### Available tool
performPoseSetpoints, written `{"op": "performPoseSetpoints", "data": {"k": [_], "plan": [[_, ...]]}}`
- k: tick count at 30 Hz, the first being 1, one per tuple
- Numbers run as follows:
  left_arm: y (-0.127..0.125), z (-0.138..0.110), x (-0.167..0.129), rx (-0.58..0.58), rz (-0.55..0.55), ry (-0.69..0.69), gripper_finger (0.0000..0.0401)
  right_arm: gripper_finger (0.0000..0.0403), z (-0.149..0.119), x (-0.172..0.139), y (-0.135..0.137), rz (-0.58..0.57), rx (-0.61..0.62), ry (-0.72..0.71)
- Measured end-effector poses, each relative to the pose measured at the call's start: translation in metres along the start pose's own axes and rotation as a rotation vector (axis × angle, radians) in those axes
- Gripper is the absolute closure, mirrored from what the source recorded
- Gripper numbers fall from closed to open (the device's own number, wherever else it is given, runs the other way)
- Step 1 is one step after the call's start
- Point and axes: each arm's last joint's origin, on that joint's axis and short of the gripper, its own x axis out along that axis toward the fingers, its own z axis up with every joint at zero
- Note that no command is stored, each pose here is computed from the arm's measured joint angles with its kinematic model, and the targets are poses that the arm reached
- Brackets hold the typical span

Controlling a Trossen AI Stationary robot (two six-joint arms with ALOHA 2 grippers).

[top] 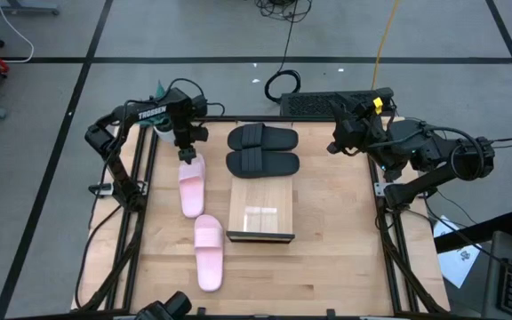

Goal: Pick and place slides into the shelf
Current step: Put the top white slides on the shelf

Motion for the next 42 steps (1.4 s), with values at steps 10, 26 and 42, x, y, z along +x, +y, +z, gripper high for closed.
{"op": "performPoseSetpoints", "data": {"k": [10, 26, 42], "plan": [[0.003, 0.003, 0.005, 0.014, 0.015, -0.036, 0.0210, 0.0293, 0.000, 0.000, 0.000, 0.000, 0.000, 0.000], [0.018, 0.015, 0.030, -0.016, -0.056, 0.025, 0.0210, 0.0293, 0.000, 0.000, 0.000, 0.000, 0.000, 0.000], [0.012, 0.014, 0.031, -0.004, -0.143, 0.020, 0.0210, 0.0293, 0.000, 0.000, 0.000, -0.001, -0.001, 0.001]]}}
